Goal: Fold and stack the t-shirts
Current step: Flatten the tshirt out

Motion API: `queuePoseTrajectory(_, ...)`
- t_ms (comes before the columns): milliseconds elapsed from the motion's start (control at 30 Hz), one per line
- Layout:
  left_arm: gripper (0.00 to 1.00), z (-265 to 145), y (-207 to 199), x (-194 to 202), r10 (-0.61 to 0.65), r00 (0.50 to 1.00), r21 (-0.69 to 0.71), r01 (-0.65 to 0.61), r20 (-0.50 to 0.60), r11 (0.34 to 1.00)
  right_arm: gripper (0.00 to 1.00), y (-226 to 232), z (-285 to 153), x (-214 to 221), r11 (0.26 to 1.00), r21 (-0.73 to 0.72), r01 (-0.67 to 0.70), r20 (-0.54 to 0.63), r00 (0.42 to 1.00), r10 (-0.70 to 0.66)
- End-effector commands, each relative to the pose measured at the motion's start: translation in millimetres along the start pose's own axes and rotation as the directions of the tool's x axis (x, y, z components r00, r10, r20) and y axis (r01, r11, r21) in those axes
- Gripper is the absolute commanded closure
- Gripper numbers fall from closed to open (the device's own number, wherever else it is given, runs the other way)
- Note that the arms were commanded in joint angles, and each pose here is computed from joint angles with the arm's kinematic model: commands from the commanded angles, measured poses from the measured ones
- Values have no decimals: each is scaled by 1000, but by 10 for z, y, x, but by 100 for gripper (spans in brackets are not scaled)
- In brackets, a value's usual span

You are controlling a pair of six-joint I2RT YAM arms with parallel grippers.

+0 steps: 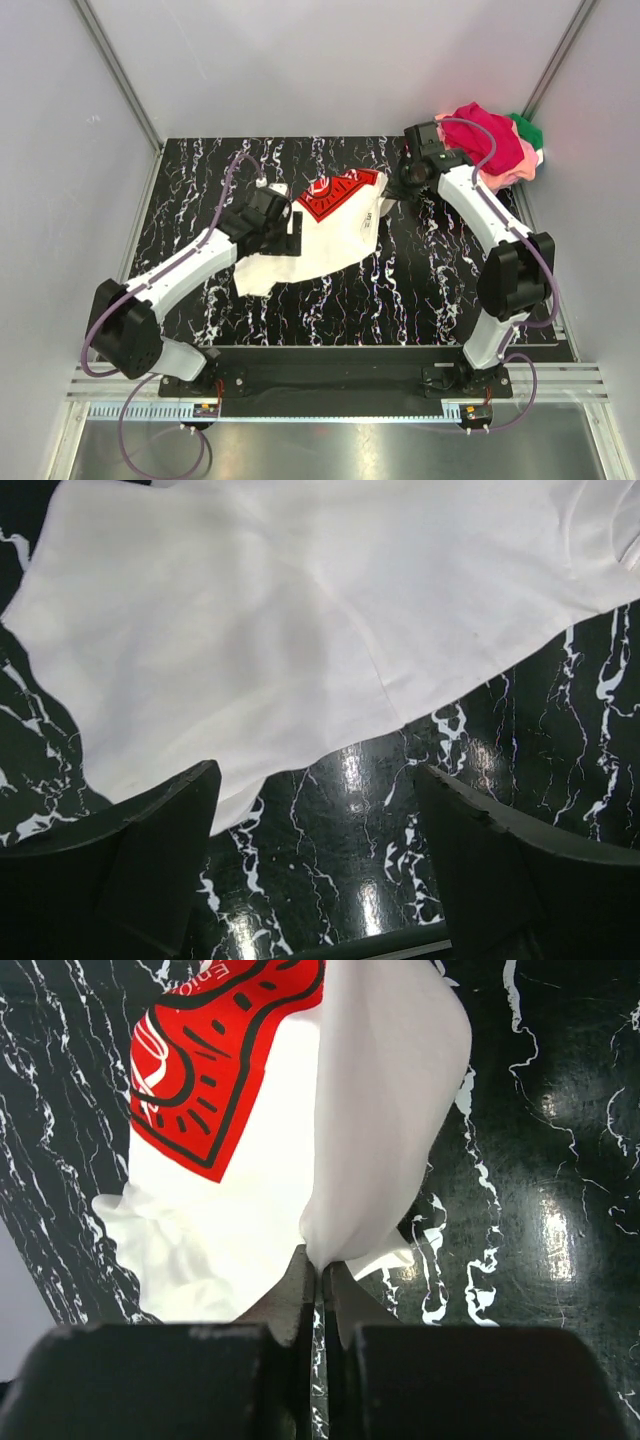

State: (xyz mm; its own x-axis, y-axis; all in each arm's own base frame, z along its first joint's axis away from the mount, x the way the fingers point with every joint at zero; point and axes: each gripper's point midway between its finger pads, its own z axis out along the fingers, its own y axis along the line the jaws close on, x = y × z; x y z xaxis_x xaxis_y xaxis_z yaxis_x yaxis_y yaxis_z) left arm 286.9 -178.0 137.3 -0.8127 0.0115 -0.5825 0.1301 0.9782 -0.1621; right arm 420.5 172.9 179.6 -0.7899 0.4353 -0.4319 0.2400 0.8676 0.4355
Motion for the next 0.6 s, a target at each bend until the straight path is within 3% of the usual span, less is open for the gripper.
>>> queuePoseTrajectory(0,15,37,-177,-165,10,999,-1,-10,43,1000,100,261,-296,-134,993,-112,47,58,998,-41)
queuePoseTrajectory(133,12,12,164,207,-116,993,-193,111,-13,975,100,189,-368,-131,993,-88,73,76,995,-66)
queuePoseTrajectory(167,11,-104,236,207,-196,980,-212,201,43,956,100,162,-385,-123,994,-77,79,76,994,-73)
queuePoseTrajectory(267,11,-152,386,446,-287,956,-208,294,65,933,100,37,-407,-132,996,-26,87,91,992,-85)
queuePoseTrajectory(433,10,-66,681,851,-408,913,-286,393,6,874,98,-315,-394,-181,998,42,47,94,994,-51)
queuePoseTrajectory(500,11,-81,754,849,-464,885,-250,455,26,855,42,-570,-363,-197,993,113,32,84,996,-41)
queuePoseTrajectory(567,11,-231,864,675,-456,886,-223,463,85,858,20,-686,-367,-123,984,168,61,49,996,-70)
